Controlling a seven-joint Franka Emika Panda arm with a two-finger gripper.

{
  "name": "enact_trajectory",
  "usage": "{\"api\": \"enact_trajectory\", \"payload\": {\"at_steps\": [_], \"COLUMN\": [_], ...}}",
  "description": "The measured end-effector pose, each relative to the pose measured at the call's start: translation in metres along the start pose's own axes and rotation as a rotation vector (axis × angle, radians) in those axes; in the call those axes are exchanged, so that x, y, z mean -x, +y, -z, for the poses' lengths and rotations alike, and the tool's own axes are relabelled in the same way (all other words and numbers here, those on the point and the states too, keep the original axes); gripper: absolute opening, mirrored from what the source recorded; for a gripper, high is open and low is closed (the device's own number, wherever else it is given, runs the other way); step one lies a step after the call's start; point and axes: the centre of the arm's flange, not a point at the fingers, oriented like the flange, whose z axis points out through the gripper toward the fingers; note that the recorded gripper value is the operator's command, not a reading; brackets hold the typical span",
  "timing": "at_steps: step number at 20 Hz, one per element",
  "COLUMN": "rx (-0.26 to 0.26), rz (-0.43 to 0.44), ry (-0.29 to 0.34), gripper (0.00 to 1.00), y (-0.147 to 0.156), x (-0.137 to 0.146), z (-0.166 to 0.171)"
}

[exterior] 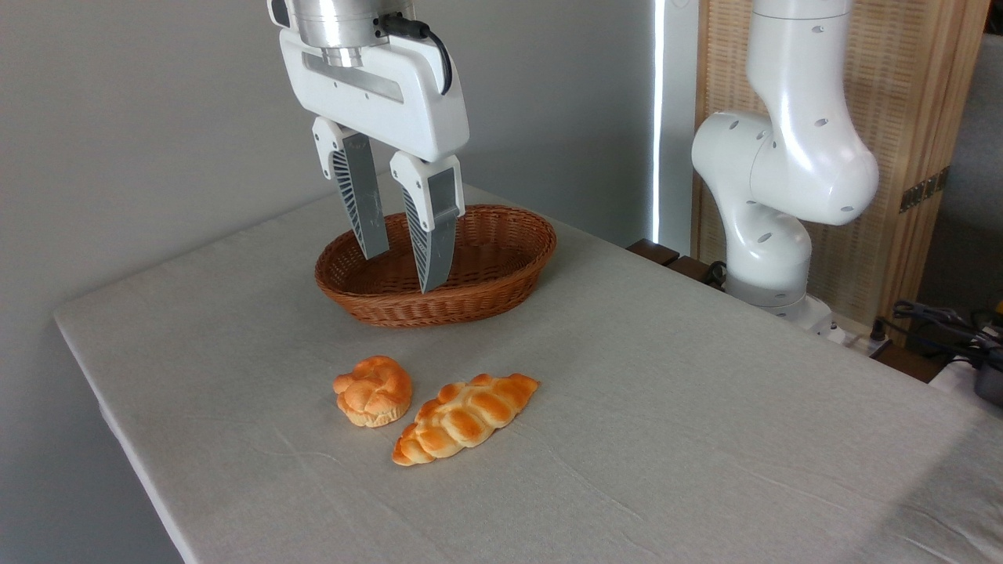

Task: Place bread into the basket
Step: 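Move the open gripper from the basket down over the round bread roll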

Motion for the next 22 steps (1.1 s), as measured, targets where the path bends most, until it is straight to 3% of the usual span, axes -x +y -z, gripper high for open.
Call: {"api": "enact_trajectory", "payload": {"at_steps": [5,15,20,22], "rx": [-0.031,-0.031,0.013,-0.001], "rz": [-0.022,-0.023,-0.045,-0.071], "ry": [0.039,0.040,-0.015,0.004], "gripper": [1.00,1.00,1.00,1.00], "y": [0.006,0.007,0.020,0.034], "x": [-0.012,-0.011,-0.012,-0.018], "z": [-0.008,-0.011,-0.053,-0.073]}}
